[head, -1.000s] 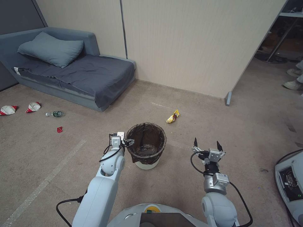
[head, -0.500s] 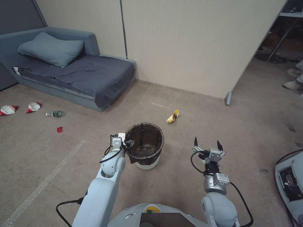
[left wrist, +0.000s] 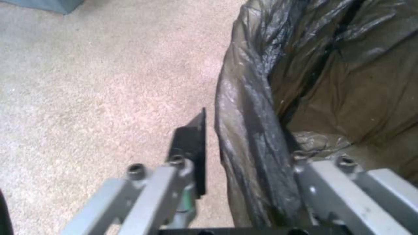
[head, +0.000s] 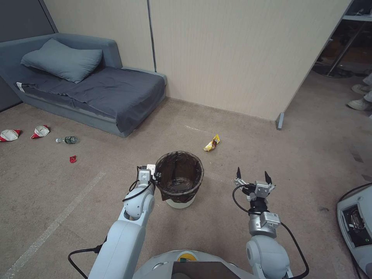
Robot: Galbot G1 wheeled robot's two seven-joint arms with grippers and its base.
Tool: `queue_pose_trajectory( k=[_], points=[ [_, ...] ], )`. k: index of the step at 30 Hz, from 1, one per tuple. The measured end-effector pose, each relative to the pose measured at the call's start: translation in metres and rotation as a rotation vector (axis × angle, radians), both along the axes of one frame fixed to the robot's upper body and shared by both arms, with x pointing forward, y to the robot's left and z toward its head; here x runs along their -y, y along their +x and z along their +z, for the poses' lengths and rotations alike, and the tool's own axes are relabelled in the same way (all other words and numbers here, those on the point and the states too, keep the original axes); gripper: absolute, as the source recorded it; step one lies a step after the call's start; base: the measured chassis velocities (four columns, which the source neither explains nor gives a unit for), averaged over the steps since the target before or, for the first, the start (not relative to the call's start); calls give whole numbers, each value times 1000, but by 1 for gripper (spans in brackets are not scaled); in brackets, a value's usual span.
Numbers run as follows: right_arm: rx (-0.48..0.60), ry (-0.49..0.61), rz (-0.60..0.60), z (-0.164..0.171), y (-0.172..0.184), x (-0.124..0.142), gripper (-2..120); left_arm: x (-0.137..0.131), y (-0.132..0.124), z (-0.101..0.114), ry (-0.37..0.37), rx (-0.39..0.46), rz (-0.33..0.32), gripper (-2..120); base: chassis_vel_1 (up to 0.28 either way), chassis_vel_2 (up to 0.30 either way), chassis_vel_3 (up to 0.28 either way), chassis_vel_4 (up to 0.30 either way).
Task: Pick up the trash bin, then pick up the garbage from the floor and place it into the trash bin.
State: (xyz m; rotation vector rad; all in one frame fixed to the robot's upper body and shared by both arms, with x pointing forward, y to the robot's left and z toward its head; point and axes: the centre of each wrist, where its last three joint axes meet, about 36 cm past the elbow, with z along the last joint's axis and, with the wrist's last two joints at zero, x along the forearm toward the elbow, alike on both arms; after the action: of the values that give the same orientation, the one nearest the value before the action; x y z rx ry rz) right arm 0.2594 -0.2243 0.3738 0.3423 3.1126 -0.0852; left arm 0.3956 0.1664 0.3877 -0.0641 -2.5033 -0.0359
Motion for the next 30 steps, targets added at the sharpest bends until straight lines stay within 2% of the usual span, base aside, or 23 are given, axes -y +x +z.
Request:
queue_pose_trajectory(
  k=[2,3,4,16,20,25,30],
  points=[
    [1,-1,1,0,0,0,100,0,0,0,0,0,-1,17,0,0,0,0],
    [2,-3,2,0,0,-1,100,0,-1,0,-2,0,-2,10,0,0,0,0],
    [2,-4,2,0,0,-1,100,0,-1,0,-3,1,-3,9,0,0,0,0],
    [5,-12,-3,0,1,-1,100,-6,-5,6,-15,30,-7,9,0,0,0,0],
    [10,-15,-11,3,1,1,100,-10,-10,13,-30,72,-17,7,0,0,0,0],
    [21,-20,-27,11,2,4,100,-22,-23,27,-82,166,-72,6,0,0,0,0],
    [28,-22,-36,14,2,5,100,-30,-33,40,-100,227,-96,6,0,0,0,0]
  ],
)
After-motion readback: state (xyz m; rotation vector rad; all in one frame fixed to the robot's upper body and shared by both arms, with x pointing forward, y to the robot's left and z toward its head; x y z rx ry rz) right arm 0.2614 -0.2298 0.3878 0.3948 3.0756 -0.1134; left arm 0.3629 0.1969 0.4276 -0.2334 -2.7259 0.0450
